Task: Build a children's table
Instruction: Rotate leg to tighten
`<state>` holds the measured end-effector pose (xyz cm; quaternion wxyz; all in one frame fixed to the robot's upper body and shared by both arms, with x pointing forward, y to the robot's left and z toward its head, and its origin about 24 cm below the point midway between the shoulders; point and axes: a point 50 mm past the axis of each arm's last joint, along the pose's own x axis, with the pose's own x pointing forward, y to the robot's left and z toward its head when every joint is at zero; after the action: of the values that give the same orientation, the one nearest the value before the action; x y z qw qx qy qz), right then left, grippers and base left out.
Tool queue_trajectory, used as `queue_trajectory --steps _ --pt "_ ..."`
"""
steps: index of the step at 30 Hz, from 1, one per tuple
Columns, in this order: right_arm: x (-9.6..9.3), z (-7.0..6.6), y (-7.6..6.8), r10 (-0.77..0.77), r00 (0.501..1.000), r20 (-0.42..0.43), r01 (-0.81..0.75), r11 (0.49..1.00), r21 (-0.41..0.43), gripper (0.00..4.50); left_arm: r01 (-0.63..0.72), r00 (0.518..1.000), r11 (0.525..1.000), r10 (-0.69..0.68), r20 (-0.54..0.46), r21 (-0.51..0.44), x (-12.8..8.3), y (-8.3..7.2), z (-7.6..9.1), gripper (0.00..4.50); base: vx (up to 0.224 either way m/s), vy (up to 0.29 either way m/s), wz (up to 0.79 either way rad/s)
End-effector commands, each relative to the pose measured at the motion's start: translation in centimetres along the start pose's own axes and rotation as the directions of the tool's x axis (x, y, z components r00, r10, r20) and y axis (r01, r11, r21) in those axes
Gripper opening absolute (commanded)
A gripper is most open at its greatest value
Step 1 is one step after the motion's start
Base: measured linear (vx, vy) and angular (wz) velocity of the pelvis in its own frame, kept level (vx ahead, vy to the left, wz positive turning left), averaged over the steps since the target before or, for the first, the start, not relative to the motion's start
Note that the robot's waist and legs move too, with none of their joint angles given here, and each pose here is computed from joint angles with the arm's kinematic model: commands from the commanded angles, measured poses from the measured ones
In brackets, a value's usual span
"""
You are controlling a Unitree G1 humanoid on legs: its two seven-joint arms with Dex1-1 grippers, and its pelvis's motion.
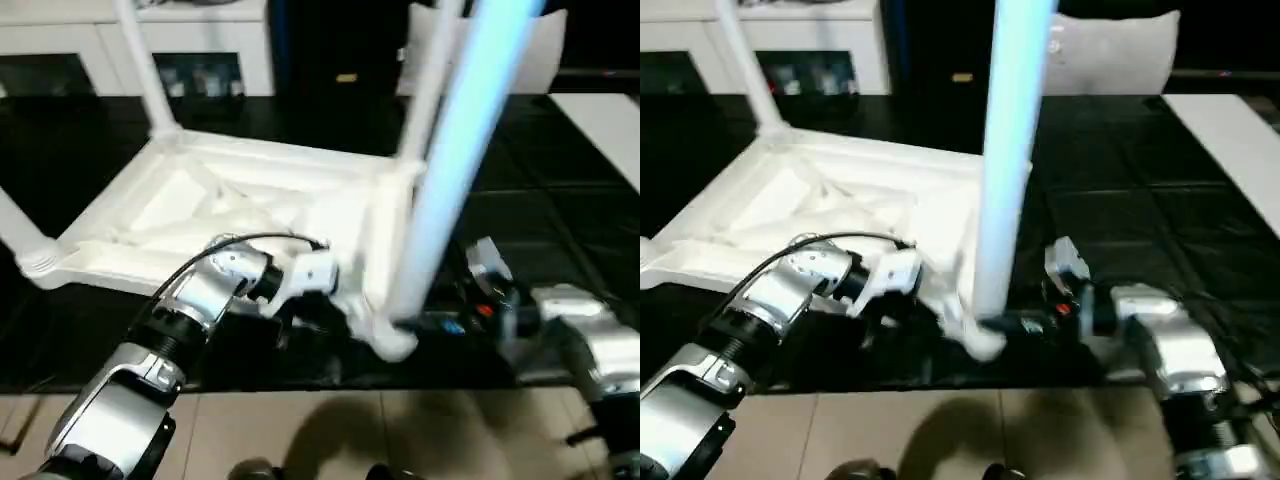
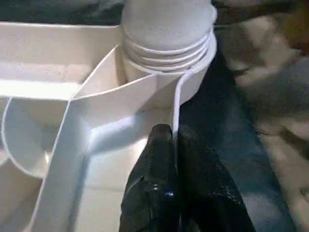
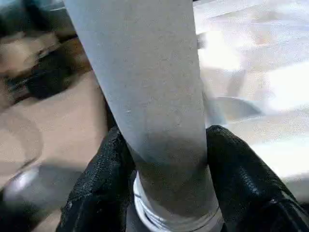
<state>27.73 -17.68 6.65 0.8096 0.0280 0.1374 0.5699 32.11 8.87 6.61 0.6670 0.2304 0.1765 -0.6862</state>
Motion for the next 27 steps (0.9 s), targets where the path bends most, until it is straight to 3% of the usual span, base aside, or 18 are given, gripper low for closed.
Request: queue_trajectory --steps 1,5,9,11,12,13,15,16,17,20,27 --pt "2.7 0.8 0.5 -0.025 0.999 0.030 0.025 1.000 -0.007 1.97 -0.060 0.993 0.998 0.058 0.098 0.014 2.1 0.3 2.7 0.00 0.000 0.000 0.00" --pt "4.4 1.1 -0.3 -0.212 0.976 0.056 0.212 0.977 0.009 1.97 -0.134 0.983 0.989 0.140 0.118 -0.058 3.7 0.6 3.6 0.00 0.000 0.000 0.00" --pt "6.8 1.7 -1.0 -0.443 0.892 0.085 0.442 0.896 0.027 1.94 -0.256 0.951 0.957 0.275 0.142 -0.139 5.9 1.3 5.3 0.00 0.000 0.000 0.00" --pt "7.9 2.0 -1.4 -0.567 0.817 0.104 0.564 0.824 0.057 1.93 -0.309 0.927 0.932 0.340 0.160 -0.187 7.0 1.4 6.3 0.00 0.000 0.000 0.00" --pt "8.0 2.1 -1.5 -0.588 0.802 0.106 0.585 0.808 0.062 1.93 -0.317 0.923 0.928 0.350 0.162 -0.196 7.1 1.4 6.4 0.00 0.000 0.000 0.00" --pt "8.5 2.0 -1.7 -0.647 0.758 0.079 0.648 0.761 0.025 1.93 -0.376 0.902 0.909 0.404 0.153 -0.181 7.7 1.5 6.9 0.00 0.000 0.000 0.00" --pt "8.8 2.0 -1.6 -0.667 0.740 0.089 0.666 0.745 0.041 1.93 -0.396 0.897 0.905 0.418 0.145 -0.159 8.2 1.4 7.2 0.00 0.000 0.000 0.00" --pt "8.8 2.0 -1.6 -0.667 0.740 0.089 0.666 0.745 0.041 1.93 -0.396 0.897 0.905 0.418 0.145 -0.159 8.2 1.4 7.2 0.00 0.000 0.000 0.00" --pt "8.5 2.2 -1.7 -0.687 0.716 0.120 0.684 0.726 0.075 2.47 -0.397 0.898 0.905 0.418 0.140 -0.150 8.4 1.3 7.2 0.00 0.000 0.000 0.00" --pt "7.8 2.5 -1.9 -0.701 0.696 0.155 0.694 0.712 0.108 2.71 -0.408 0.896 0.903 0.425 0.128 -0.137 8.2 1.4 7.0 0.00 0.000 0.000 0.00" --pt "4.3 2.2 -2.2 -0.652 0.734 0.190 0.647 0.756 0.096 3.35 -0.384 0.911 0.917 0.395 0.118 -0.107 6.5 1.6 5.3 0.00 0.000 0.000 0.00"
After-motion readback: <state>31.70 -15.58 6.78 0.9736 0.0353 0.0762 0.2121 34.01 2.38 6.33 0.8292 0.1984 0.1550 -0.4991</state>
